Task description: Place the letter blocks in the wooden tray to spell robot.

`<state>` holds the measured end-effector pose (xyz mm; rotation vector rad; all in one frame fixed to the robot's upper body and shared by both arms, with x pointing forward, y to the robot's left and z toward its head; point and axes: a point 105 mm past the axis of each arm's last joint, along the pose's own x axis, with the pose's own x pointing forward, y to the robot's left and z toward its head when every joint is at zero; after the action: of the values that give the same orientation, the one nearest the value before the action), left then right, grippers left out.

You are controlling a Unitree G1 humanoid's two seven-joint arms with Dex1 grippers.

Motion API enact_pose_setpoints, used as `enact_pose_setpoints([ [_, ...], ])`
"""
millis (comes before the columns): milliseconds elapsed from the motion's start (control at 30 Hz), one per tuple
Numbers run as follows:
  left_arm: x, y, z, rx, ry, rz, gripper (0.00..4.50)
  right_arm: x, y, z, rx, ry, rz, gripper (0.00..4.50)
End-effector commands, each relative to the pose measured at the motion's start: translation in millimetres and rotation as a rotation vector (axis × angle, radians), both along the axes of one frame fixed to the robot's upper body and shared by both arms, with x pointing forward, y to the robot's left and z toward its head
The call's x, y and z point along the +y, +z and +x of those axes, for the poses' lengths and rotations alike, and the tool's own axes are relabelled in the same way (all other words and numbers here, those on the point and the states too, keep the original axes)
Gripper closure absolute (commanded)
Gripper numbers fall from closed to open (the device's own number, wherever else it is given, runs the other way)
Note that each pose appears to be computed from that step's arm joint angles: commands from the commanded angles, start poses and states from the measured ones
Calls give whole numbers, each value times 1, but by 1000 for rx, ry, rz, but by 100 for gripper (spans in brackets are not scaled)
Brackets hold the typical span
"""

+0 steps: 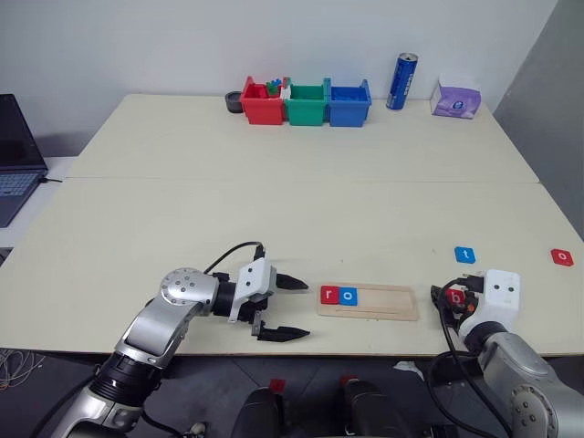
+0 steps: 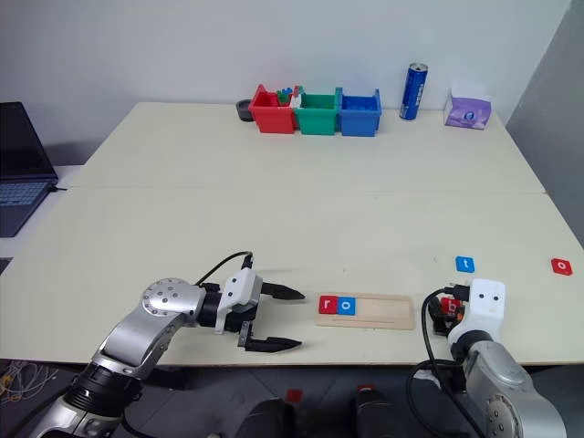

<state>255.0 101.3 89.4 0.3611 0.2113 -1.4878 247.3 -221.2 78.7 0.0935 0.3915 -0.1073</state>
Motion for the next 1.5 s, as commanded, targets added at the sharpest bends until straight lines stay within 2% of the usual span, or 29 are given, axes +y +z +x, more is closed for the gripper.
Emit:
enact_pose_setpoints([
  [33,5,5,4,-43,29,-14,0,-10,37,7,-132,10,-85,3],
  [300,6,7,6,-56,41,-27,0,-21,71,22,-191,141,-102,3],
  [600,2,8,4,-69,37,-39,0,-18,91,25,-188,356,-144,3],
  [800,3,7,3,-69,34,-36,0,-21,90,20,-151,434,-229,3],
  [933,4,7,4,-71,33,-33,0,-14,89,11,-117,566,-287,3],
  [1033,4,6,4,-75,25,-28,0,-13,80,0,-43,708,-410,3],
  [1233,2,6,4,-85,16,-29,0,-13,70,-18,61,886,-414,3],
  [1367,0,5,2,-83,1,-27,0,-26,59,-20,174,965,-486,3],
  [1500,-1,6,2,-84,-2,-26,0,-30,47,-15,220,1027,-504,3],
])
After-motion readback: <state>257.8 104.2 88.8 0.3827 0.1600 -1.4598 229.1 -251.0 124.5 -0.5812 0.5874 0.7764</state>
